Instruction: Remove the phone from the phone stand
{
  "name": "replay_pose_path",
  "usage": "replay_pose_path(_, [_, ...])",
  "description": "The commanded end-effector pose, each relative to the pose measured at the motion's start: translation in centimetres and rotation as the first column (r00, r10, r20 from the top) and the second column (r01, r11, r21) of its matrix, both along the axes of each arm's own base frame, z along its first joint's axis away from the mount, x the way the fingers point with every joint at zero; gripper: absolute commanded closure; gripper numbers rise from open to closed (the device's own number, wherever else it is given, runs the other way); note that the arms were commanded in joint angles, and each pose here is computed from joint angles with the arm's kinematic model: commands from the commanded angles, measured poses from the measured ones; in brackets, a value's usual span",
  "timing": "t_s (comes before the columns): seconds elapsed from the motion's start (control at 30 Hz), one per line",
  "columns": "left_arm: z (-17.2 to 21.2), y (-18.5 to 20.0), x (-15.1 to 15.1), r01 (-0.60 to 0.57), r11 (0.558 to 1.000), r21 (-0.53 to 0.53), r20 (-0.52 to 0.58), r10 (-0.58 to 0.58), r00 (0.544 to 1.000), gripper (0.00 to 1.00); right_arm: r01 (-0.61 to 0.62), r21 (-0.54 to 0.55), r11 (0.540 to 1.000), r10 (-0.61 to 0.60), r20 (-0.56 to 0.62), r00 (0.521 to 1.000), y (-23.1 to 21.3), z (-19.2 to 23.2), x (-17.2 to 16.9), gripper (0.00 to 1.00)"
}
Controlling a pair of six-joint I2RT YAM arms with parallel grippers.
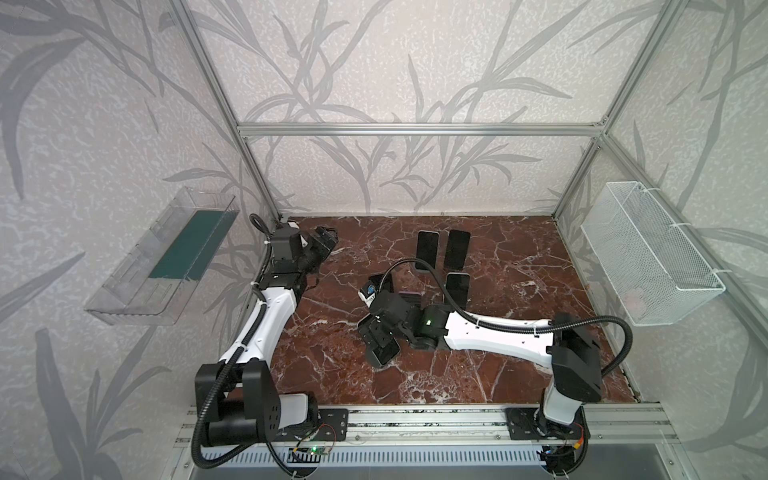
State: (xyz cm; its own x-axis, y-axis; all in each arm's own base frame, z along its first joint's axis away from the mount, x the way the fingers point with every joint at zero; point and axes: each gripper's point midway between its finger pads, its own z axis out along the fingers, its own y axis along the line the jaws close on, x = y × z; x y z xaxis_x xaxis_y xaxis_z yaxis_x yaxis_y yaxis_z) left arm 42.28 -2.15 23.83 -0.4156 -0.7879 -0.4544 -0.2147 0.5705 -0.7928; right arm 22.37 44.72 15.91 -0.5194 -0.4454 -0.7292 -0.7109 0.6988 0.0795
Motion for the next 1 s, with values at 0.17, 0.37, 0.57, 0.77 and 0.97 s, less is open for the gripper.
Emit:
replay_pose_path(0.17, [0.2, -0.1, 0.2, 0.008, 1.0, -0.016, 0.008, -0.008, 1.0, 0.08, 0.019, 0.018, 1.0, -0.019, 0.014, 1.0, 1.2, 0.3, 0.7, 0.01])
replay_pose_path(0.37, [0.2, 0.0, 0.2, 0.005, 1.0, -0.019, 0.009, -0.004, 1.0, 0.08, 0.03, 0.035, 0.999, -0.03, 0.002, 1.0, 1.5, 0.0, 0.7, 0.01])
replay_pose_path(0.57, [0.2, -0.1, 0.2, 0.008, 1.0, -0.028, 0.011, -0.007, 1.0, 0.08, 0.075, 0.055, 0.996, -0.076, 0.013, 0.997, 1.5, -0.6, 1.3, 0.01])
replay_pose_path(0.77, [0.5, 0.0, 0.2, 0.011, 0.999, -0.031, 0.018, -0.011, 1.0, 0.08, 0.103, 0.046, 0.994, -0.105, 0.049, 0.993, 1.6, -0.6, 2.1, 0.01])
replay_pose_path(0.97, [0.7, 0.6, 0.1, -0.008, 1.0, -0.027, 0.022, 0.008, 1.0, 0.08, 0.097, 0.037, 0.995, -0.099, 0.051, 0.994, 1.6, -1.1, 2.1, 0.08])
